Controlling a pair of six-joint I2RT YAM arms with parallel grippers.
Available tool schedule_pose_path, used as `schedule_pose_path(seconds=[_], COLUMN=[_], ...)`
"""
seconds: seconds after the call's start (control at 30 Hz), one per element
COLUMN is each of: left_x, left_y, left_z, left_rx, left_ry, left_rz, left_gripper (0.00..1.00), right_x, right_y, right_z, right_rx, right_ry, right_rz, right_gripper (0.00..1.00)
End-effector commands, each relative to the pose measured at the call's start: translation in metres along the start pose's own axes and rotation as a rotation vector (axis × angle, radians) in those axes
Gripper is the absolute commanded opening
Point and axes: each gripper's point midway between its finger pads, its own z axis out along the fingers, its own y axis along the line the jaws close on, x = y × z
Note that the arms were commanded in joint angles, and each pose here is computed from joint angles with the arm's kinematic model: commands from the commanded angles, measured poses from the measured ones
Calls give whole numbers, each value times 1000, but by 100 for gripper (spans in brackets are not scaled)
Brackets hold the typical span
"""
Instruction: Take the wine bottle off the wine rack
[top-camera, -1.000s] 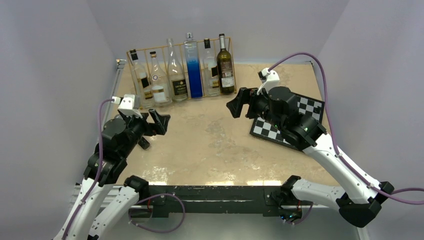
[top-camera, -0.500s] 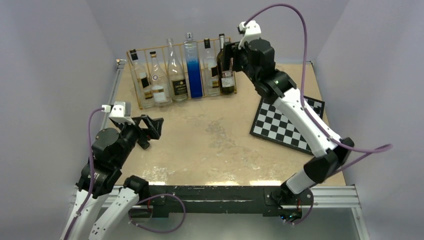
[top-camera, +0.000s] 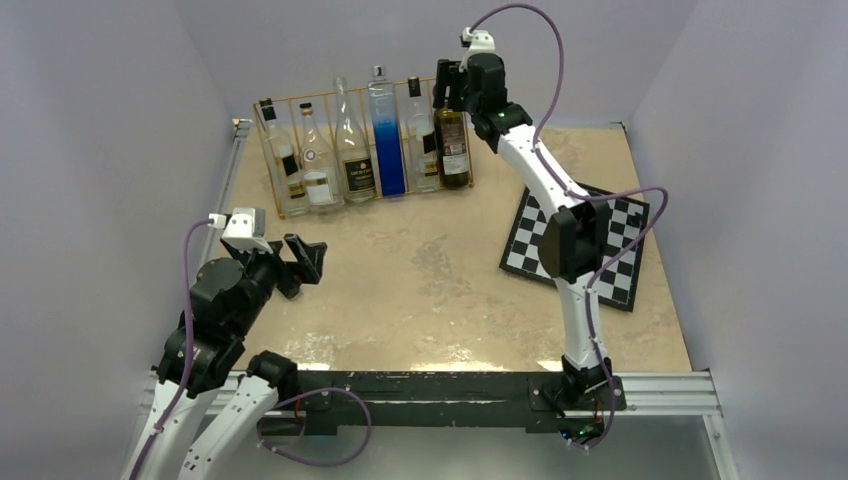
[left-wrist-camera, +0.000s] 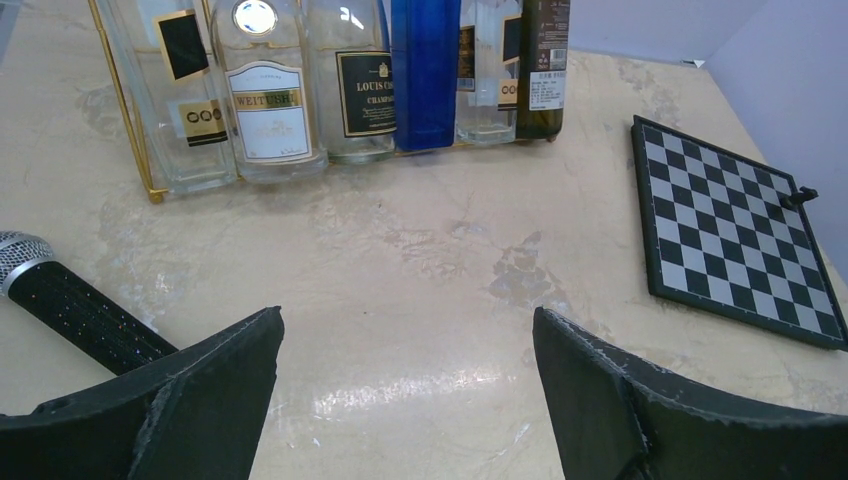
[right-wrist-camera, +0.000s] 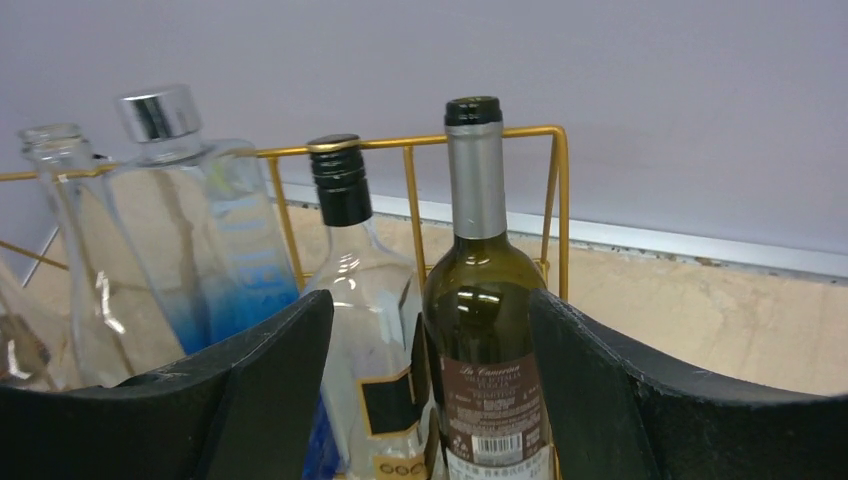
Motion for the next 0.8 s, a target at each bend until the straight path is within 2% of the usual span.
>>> schedule_pose_path(seconds=[0.0,0.27,0.77], left_x=[-3,-1,3], left_y=[0,-1,3], left_z=[1,5,10], left_rx=[-1,0,-24], left_ry=[-18,-1,17], left_rz=[2,8,16], left_gripper=[98,98,98], right_x=[-39,-8,15], right_y=[7,-4,-20], right_z=[14,56,92], right_rx=[-77,-82,-20], right_ry=[-125,-132,-188], right_rz=[111,229,307], right_gripper=[75,74,69])
